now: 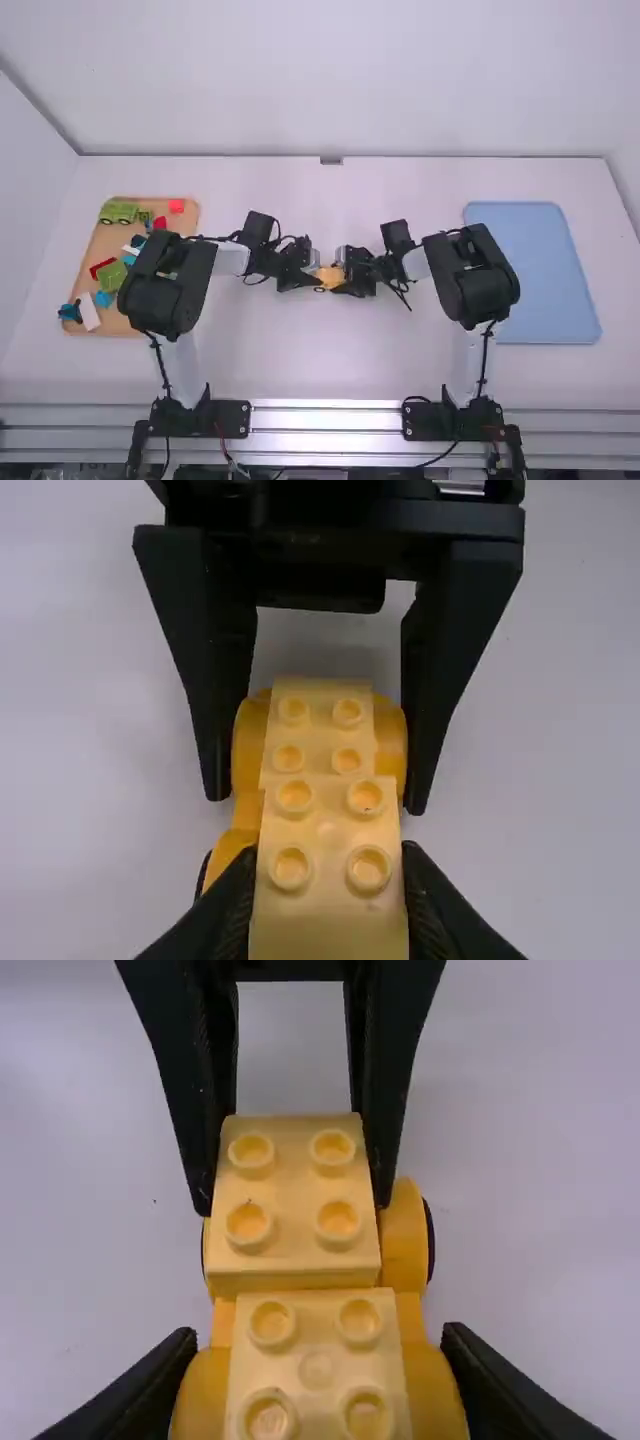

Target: Assemble lego blocks to make yellow taxi

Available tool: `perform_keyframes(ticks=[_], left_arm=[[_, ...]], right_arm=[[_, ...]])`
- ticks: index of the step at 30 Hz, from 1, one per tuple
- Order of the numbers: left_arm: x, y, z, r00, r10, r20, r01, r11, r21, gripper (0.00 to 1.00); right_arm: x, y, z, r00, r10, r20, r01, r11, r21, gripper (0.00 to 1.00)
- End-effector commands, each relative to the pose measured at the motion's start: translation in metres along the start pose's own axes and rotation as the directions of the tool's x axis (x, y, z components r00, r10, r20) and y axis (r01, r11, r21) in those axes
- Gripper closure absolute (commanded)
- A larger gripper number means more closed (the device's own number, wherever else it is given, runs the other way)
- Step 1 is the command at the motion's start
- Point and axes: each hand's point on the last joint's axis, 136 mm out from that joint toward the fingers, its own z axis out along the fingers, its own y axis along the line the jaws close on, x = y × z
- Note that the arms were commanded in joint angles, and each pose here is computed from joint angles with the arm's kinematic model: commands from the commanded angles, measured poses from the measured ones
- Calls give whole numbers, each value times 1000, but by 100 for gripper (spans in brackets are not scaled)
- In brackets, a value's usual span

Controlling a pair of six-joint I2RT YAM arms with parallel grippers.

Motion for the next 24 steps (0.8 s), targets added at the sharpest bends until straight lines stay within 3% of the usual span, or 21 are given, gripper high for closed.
perform_keyframes(ticks=[1,6,10,24], left_arm=[[16,-2,5,997,-7,-80,6,1000,-19,98],[17,-2,5,996,-7,-87,6,1000,-22,98],[20,5,-2,988,-17,-156,7,998,-61,98],[17,7,-3,989,9,-150,-18,998,-61,98]], right_arm=[[5,9,6,1000,27,-11,-27,999,-27,75],[5,8,6,1000,27,-13,-27,999,-26,75],[5,8,6,1000,26,-14,-27,999,-25,75],[5,9,6,1000,27,-11,-27,999,-28,75]])
